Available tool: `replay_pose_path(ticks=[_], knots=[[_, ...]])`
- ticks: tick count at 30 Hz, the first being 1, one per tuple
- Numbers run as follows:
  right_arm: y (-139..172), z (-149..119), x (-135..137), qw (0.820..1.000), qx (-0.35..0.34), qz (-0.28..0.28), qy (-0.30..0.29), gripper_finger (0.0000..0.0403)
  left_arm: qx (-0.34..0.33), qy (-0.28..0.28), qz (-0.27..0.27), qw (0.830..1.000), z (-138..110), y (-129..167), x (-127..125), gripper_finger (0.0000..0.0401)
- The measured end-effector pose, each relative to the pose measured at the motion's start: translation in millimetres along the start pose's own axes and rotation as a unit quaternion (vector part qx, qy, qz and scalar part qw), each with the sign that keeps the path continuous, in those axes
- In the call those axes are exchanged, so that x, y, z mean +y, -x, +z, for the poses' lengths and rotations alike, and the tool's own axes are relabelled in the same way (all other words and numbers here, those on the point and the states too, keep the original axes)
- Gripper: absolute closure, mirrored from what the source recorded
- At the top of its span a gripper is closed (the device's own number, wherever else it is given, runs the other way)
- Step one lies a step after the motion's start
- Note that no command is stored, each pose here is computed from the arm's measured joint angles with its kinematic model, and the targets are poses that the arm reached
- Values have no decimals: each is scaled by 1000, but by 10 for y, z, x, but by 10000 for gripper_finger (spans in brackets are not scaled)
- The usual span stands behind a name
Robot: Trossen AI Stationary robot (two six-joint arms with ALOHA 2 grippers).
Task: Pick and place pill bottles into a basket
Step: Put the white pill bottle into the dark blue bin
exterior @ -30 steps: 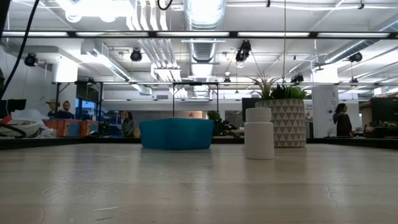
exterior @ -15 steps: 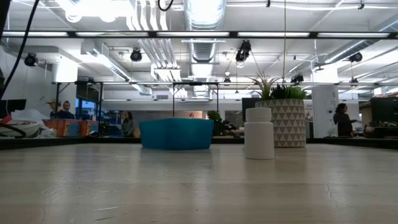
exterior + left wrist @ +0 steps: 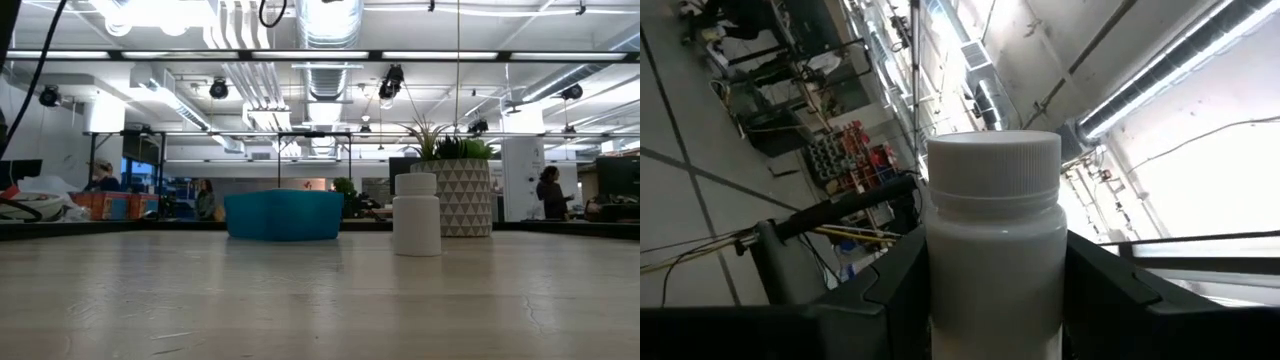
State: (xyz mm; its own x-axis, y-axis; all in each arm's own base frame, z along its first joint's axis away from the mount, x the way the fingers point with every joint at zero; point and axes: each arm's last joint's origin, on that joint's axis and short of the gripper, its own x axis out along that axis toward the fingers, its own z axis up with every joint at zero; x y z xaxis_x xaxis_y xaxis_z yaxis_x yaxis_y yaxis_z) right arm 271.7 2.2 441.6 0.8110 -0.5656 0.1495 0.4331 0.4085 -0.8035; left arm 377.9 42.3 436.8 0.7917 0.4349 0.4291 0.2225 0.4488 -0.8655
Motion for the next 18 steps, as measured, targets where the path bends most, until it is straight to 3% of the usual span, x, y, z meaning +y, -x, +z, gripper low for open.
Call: replay_pose_path(ticks=[10, 18], knots=[[-10, -26, 13, 1000, 9, 5, -10, 160, -5, -1, 5, 1000, 2, -4, 13, 235], [-25, -47, 6, 1000, 15, 2, -14, 183, -17, -4, 11, 1000, 9, -4, 16, 235]])
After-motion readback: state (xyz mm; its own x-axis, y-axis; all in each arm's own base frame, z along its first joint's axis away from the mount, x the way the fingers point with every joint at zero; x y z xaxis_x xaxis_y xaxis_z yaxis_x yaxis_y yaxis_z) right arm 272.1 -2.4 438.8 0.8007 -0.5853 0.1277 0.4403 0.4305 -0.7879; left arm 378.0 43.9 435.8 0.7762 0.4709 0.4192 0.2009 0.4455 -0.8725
